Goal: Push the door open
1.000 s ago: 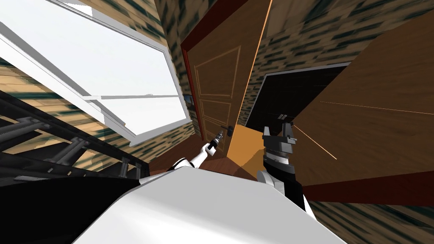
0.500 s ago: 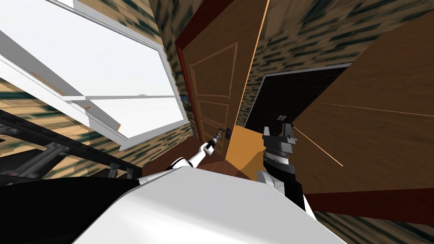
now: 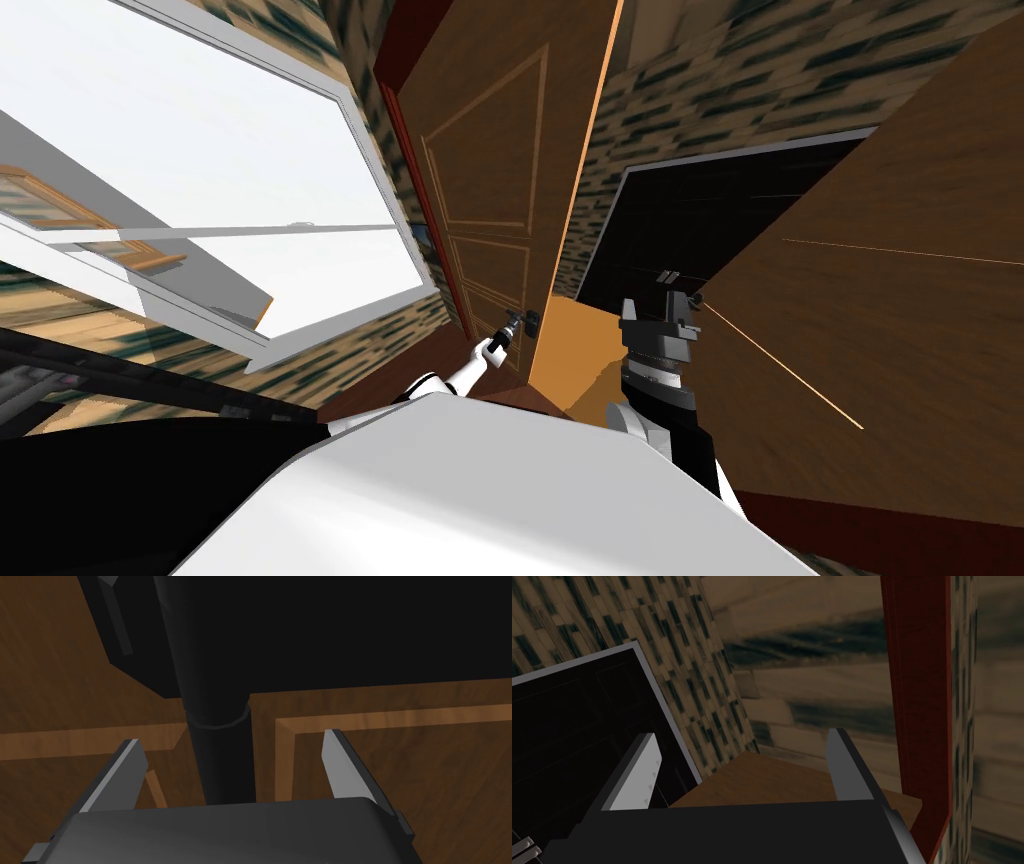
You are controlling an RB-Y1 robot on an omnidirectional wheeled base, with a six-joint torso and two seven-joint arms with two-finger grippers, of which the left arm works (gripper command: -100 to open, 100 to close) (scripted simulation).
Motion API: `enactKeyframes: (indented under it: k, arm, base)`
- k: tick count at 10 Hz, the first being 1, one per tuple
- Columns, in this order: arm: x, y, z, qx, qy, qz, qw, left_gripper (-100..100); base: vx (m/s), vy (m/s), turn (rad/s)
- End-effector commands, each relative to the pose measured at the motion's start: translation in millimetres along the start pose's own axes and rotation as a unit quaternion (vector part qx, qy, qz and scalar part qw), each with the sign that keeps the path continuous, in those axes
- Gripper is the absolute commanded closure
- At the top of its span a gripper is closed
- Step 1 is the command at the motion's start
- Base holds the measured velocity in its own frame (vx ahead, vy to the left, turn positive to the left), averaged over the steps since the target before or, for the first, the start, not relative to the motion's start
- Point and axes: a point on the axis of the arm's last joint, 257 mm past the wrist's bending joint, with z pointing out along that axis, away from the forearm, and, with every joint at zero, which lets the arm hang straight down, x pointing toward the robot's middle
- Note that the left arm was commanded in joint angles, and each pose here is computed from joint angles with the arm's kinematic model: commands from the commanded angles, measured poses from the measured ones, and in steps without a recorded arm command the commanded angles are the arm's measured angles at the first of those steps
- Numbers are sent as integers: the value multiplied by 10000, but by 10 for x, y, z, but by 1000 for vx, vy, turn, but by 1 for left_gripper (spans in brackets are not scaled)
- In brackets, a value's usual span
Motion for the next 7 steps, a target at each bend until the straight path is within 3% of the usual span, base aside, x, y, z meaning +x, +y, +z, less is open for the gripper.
enactKeyframes:
  k: [1,6,7]
  arm:
    - [-9,5,-3,-4,-3,7,10000,100]
    - [-9,5,-3,-4,-3,7,10000,100]
    - [-143,-32,2,24,-95,49,9999,100]
  base:
    - [-11,4,5]
    - [-6,4,-6]
    - [61,-78,26]
